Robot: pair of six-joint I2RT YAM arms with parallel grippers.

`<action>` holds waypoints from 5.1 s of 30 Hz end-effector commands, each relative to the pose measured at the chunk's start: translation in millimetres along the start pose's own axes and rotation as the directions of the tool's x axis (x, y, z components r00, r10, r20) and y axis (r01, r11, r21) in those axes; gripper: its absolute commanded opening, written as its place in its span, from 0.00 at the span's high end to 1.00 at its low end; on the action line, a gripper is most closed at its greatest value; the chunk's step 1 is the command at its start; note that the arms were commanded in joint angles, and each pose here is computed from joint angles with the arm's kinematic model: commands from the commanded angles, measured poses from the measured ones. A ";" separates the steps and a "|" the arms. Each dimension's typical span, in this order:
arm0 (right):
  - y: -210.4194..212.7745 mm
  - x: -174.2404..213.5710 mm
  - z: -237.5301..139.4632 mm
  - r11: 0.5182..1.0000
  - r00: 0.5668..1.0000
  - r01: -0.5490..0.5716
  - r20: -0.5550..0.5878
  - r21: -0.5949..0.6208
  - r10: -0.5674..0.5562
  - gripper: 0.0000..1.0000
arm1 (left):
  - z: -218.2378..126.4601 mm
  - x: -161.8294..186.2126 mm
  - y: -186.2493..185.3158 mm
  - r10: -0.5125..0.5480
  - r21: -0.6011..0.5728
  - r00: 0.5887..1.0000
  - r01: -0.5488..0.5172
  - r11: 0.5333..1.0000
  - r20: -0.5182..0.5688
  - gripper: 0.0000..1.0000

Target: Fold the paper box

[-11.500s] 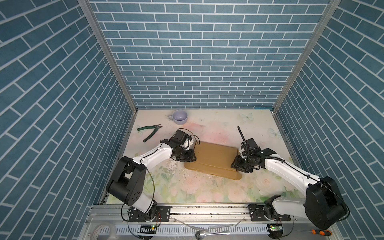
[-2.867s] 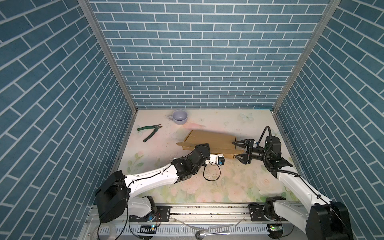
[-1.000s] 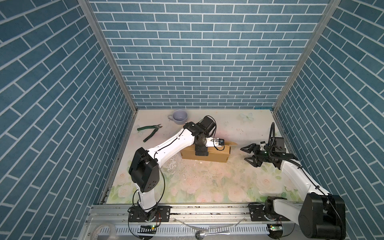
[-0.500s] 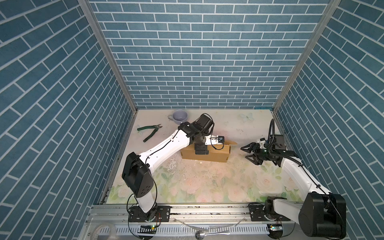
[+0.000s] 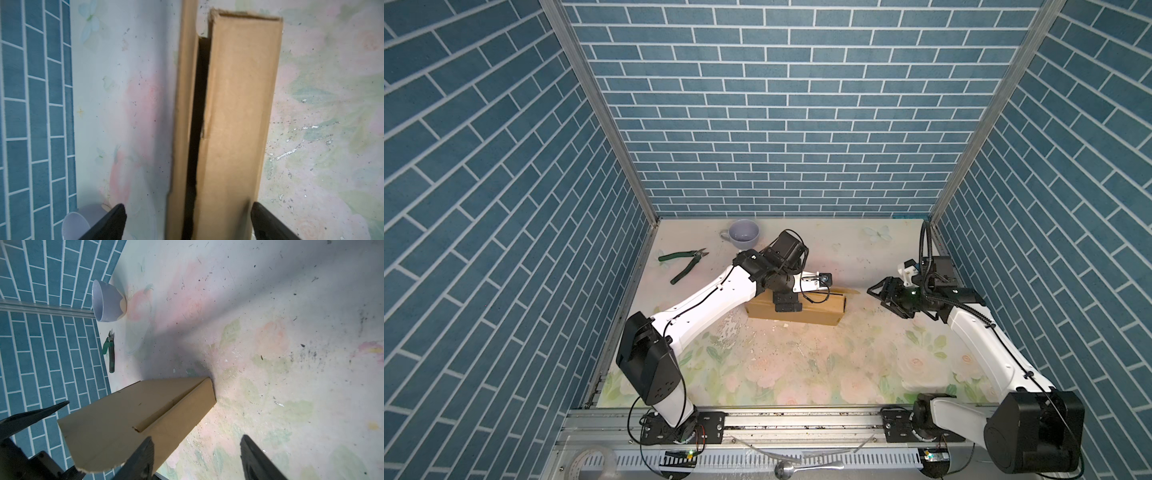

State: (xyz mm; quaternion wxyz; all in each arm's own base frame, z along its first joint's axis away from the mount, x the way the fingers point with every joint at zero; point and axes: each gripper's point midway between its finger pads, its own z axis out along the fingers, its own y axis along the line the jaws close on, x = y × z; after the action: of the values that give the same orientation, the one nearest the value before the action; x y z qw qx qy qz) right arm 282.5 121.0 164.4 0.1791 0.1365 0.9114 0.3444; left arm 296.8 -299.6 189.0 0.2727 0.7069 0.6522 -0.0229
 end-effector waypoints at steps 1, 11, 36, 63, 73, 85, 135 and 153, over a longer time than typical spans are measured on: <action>13.0 1.1 -11.0 0.994 0.994 0.109 0.019 0.024 -0.109 0.33 | 7.4 2.9 2.6 -0.003 -0.009 1.000 0.003 1.000 -0.022 0.05; 52.3 -4.3 -31.9 0.815 0.807 0.569 0.114 0.108 -0.579 0.33 | 14.0 10.5 1.0 0.006 -0.010 0.999 -0.006 1.000 -0.049 0.13; 86.3 4.5 11.6 0.483 0.500 0.866 -0.199 0.128 -0.843 0.43 | 26.6 22.0 3.7 -0.008 -0.080 0.999 0.005 0.997 -0.035 0.28; 106.7 -0.9 25.4 0.434 0.461 0.885 -0.189 0.167 -0.867 0.94 | 41.0 25.9 -1.3 -0.032 -0.060 0.999 0.030 0.998 -0.028 0.31; 92.7 -9.5 38.1 0.394 0.439 0.892 -0.218 0.222 -0.872 0.81 | 48.8 31.7 0.9 -0.044 -0.050 0.998 0.042 0.998 -0.035 0.35; 94.2 -6.3 48.1 0.417 0.452 0.890 -0.232 0.187 -0.861 0.81 | 57.0 36.8 5.3 -0.062 -0.037 0.997 0.061 0.997 -0.040 0.36; 97.5 -3.2 47.7 0.872 0.849 0.468 -0.348 0.143 -0.398 1.00 | 44.6 22.8 26.2 -0.090 -0.076 0.996 0.088 0.993 -0.019 0.10; 82.4 -14.8 53.7 0.852 0.838 0.488 -0.374 0.191 -0.396 1.00 | -78.9 2.7 74.0 -0.371 -0.235 0.875 0.449 0.862 0.311 0.11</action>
State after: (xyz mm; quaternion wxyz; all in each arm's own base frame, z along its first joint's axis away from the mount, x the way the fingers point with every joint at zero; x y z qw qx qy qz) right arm 327.1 212.1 187.5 0.0914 -0.1105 0.9704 0.1942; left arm 329.0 -284.1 261.4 0.4179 0.5743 0.7015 -0.0588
